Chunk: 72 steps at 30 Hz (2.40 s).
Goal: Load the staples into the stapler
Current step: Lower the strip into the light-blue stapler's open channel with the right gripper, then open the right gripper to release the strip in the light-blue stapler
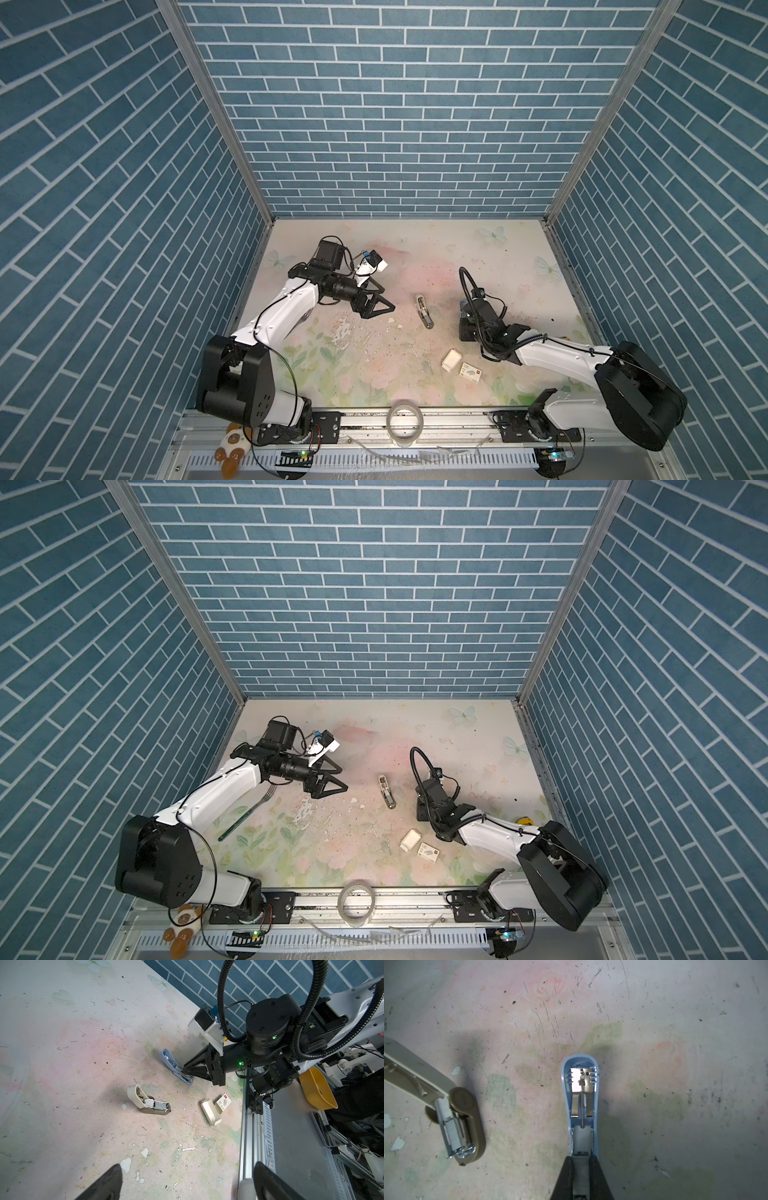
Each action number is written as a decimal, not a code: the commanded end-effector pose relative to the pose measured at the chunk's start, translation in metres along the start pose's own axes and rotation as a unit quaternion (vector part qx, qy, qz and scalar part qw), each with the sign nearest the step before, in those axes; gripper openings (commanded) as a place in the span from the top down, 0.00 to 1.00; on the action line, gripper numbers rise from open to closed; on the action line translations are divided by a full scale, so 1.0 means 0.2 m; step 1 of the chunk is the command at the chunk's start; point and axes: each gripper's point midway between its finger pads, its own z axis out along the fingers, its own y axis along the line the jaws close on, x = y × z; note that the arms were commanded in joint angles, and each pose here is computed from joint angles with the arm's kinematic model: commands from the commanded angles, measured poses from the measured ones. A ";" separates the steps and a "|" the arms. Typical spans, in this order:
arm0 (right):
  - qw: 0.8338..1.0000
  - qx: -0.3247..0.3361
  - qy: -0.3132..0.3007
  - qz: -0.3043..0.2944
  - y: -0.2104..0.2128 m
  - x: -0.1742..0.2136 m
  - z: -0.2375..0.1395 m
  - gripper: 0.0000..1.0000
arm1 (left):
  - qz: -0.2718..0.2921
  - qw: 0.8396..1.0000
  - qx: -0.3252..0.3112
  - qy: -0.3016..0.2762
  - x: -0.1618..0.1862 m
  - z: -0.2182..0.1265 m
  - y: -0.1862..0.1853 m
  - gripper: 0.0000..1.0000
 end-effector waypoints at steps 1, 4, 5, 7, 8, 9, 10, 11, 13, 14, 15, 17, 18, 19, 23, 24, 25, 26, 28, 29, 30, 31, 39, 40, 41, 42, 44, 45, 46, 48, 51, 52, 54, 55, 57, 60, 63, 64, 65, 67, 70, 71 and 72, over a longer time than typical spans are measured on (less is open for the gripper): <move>1.000 0.005 0.005 0.004 -0.02 0.02 0.01 0.92 | -0.006 1.000 0.009 0.004 0.03 0.02 0.00 0.01; 1.000 0.006 0.009 0.003 -0.02 0.03 0.01 0.91 | -0.005 1.000 0.009 0.003 0.03 0.02 0.00 0.01; 1.000 0.006 0.010 0.003 -0.02 0.03 0.01 0.91 | -0.006 1.000 0.009 0.004 0.03 0.02 0.00 0.01; 1.000 0.006 0.013 0.004 -0.02 0.04 0.02 0.90 | -0.006 1.000 0.009 0.004 0.03 0.02 0.00 0.01; 1.000 0.006 0.015 0.004 -0.02 0.05 0.02 0.90 | -0.005 1.000 0.009 0.004 0.03 0.02 0.00 0.01; 1.000 0.007 0.016 0.004 -0.03 0.05 0.02 0.90 | -0.005 1.000 0.009 0.003 0.03 0.02 0.00 0.01; 1.000 0.007 0.017 0.004 -0.03 0.05 0.02 0.90 | -0.006 1.000 0.009 0.004 0.03 0.02 0.00 0.01; 1.000 0.007 0.018 0.004 -0.03 0.06 0.02 0.90 | -0.006 1.000 0.009 0.004 0.03 0.02 0.00 0.01; 1.000 0.007 0.019 0.005 -0.03 0.06 0.02 0.89 | -0.007 1.000 0.008 0.004 0.03 0.02 0.00 0.01; 1.000 0.007 0.020 0.005 -0.03 0.06 0.02 0.89 | -0.006 1.000 0.009 0.004 0.03 0.02 0.00 0.01; 1.000 0.007 0.020 0.004 -0.03 0.06 0.02 0.89 | -0.005 1.000 0.009 0.004 0.03 0.02 0.00 0.01; 1.000 0.007 0.021 0.005 -0.03 0.06 0.02 0.88 | -0.006 1.000 0.008 0.004 0.03 0.02 0.00 0.01; 1.000 0.008 0.020 0.005 -0.03 0.06 0.02 0.87 | -0.006 1.000 0.009 0.004 0.03 0.02 0.00 0.01; 1.000 0.008 0.021 0.004 -0.03 0.06 0.02 0.86 | -0.006 1.000 0.009 0.004 0.03 0.02 0.00 0.01; 1.000 0.008 0.020 0.004 -0.03 0.06 0.02 0.83 | -0.006 1.000 0.009 0.005 0.03 0.02 0.00 0.01; 1.000 0.008 0.020 0.005 -0.03 0.06 0.02 0.83 | -0.006 1.000 0.009 0.004 0.03 0.02 0.00 0.01; 1.000 0.008 0.020 0.005 -0.03 0.06 0.02 0.82 | -0.005 1.000 0.009 0.004 0.03 0.02 0.00 0.01; 1.000 0.008 0.020 0.005 -0.03 0.06 0.02 0.82 | -0.006 1.000 0.009 0.005 0.03 0.02 0.00 0.01; 1.000 0.008 0.019 0.005 -0.03 0.05 0.01 0.81 | -0.007 1.000 0.009 0.005 0.04 0.02 0.00 0.01; 1.000 0.007 0.019 0.005 -0.03 0.05 0.01 0.80 | -0.006 1.000 0.009 0.005 0.03 0.02 0.00 0.01; 1.000 0.007 0.018 0.006 -0.03 0.05 0.01 0.80 | -0.006 1.000 0.009 0.005 0.03 0.02 0.00 0.01; 1.000 0.007 0.018 0.006 -0.03 0.05 0.01 0.79 | -0.005 1.000 0.008 0.004 0.03 0.02 0.00 0.01; 1.000 0.006 0.012 0.006 -0.02 0.02 -0.01 0.74 | -0.004 1.000 0.008 0.003 0.03 0.02 -0.01 0.01; 1.000 0.005 0.011 0.005 -0.02 0.02 -0.02 0.73 | -0.003 1.000 0.008 0.003 0.03 0.01 -0.01 0.01; 1.000 0.004 0.009 0.004 -0.02 0.01 -0.02 0.73 | -0.002 1.000 0.007 0.003 0.02 0.01 -0.01 0.01; 1.000 0.003 0.006 0.004 -0.01 0.00 -0.03 0.72 | -0.002 1.000 0.006 0.003 0.02 0.01 0.00 0.01; 1.000 -0.001 -0.001 0.004 0.00 -0.04 -0.05 0.71 | -0.002 1.000 0.006 0.003 0.03 0.01 0.00 0.01; 1.000 0.000 -0.004 0.004 0.00 -0.05 -0.06 0.71 | -0.003 1.000 0.006 0.004 0.03 0.01 0.00 0.01; 1.000 0.006 -0.006 0.006 0.00 -0.07 -0.07 0.70 | -0.001 1.000 0.005 0.003 0.02 0.01 -0.01 0.01; 1.000 0.020 -0.009 0.007 -0.02 -0.10 -0.09 0.69 | -0.001 1.000 0.005 0.003 0.02 0.01 -0.01 0.01; 1.000 0.029 -0.005 0.010 -0.03 -0.12 -0.09 0.68 | -0.001 1.000 0.004 0.003 0.03 0.01 -0.01 0.01; 0.999 0.033 0.000 0.010 -0.04 -0.12 -0.08 0.68 | 0.000 1.000 0.003 0.004 0.03 0.01 0.00 0.01; 0.999 0.036 0.008 0.010 -0.04 -0.13 -0.06 0.68 | -0.001 1.000 0.003 0.004 0.03 0.01 0.00 0.01; 0.999 0.037 0.012 0.012 -0.05 -0.13 -0.05 0.68 | 0.000 1.000 0.003 0.004 0.03 0.01 0.00 0.01; 0.999 0.042 0.019 0.014 -0.06 -0.13 -0.02 0.68 | -0.001 1.000 0.002 0.005 0.03 0.01 0.00 0.01; 0.999 0.041 0.026 0.018 -0.07 -0.13 0.00 0.68 | 0.000 1.000 0.001 0.005 0.03 0.01 0.00 0.01; 0.998 0.042 0.034 0.019 -0.07 -0.13 0.02 0.68 | -0.001 1.000 0.002 0.005 0.03 0.01 0.00 0.01; 0.998 0.043 0.036 0.019 -0.08 -0.13 0.02 0.68 | -0.002 1.000 0.002 0.006 0.03 0.01 0.00 0.01; 0.998 0.043 0.037 0.019 -0.08 -0.13 0.02 0.68 | -0.001 1.000 0.002 0.005 0.03 0.01 0.00 0.01; 0.998 0.042 0.038 0.021 -0.08 -0.13 0.03 0.68 | -0.002 1.000 0.002 0.005 0.03 0.01 0.00 0.01; 0.999 0.031 0.040 0.020 -0.07 -0.13 0.04 0.68 | -0.001 1.000 0.002 0.005 0.03 0.01 0.00 0.01; 0.999 0.031 0.040 0.020 -0.07 -0.14 0.04 0.68 | 0.000 1.000 0.002 0.005 0.03 0.01 0.00 0.01; 0.999 0.029 0.039 0.020 -0.06 -0.14 0.04 0.68 | -0.002 1.000 0.002 0.006 0.03 0.01 0.00 0.01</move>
